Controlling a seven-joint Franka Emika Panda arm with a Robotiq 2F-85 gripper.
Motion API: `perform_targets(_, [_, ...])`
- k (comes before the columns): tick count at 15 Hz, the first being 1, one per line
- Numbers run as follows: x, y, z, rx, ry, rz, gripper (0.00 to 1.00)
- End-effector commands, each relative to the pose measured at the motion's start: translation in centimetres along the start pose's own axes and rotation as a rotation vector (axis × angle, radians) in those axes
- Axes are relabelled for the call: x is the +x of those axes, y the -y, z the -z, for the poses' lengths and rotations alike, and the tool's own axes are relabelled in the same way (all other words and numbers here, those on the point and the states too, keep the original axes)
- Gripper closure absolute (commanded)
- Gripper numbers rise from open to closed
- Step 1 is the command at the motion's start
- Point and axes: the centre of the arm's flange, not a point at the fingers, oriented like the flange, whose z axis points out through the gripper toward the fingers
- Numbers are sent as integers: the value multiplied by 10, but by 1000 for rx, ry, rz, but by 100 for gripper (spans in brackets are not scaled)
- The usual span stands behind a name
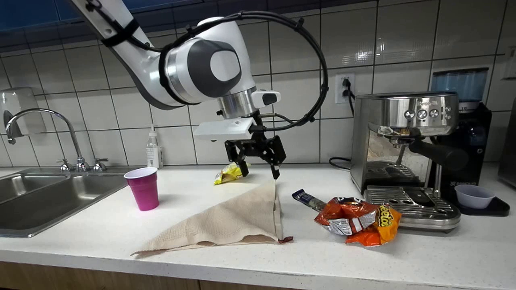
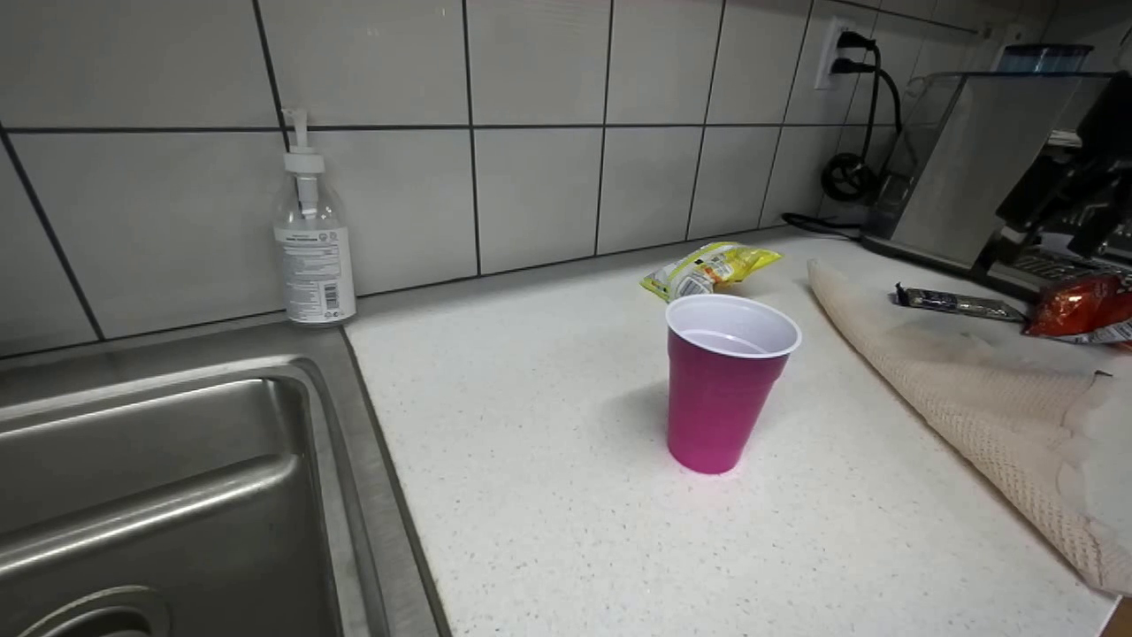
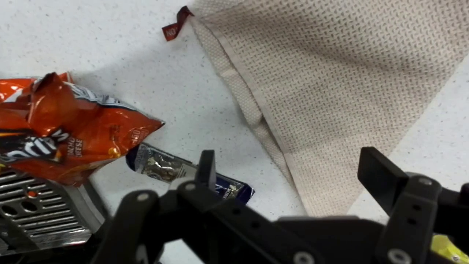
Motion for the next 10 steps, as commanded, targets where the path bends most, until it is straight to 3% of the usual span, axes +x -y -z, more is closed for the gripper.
perform_targets(1, [18, 12, 2, 33, 21, -36, 0])
perform_targets(5, [32, 24, -2, 36, 21, -51, 0])
perform_targets(6, [16, 19, -1, 33, 1, -30, 0])
perform_targets(10, [22, 22, -5, 31, 6, -30, 0])
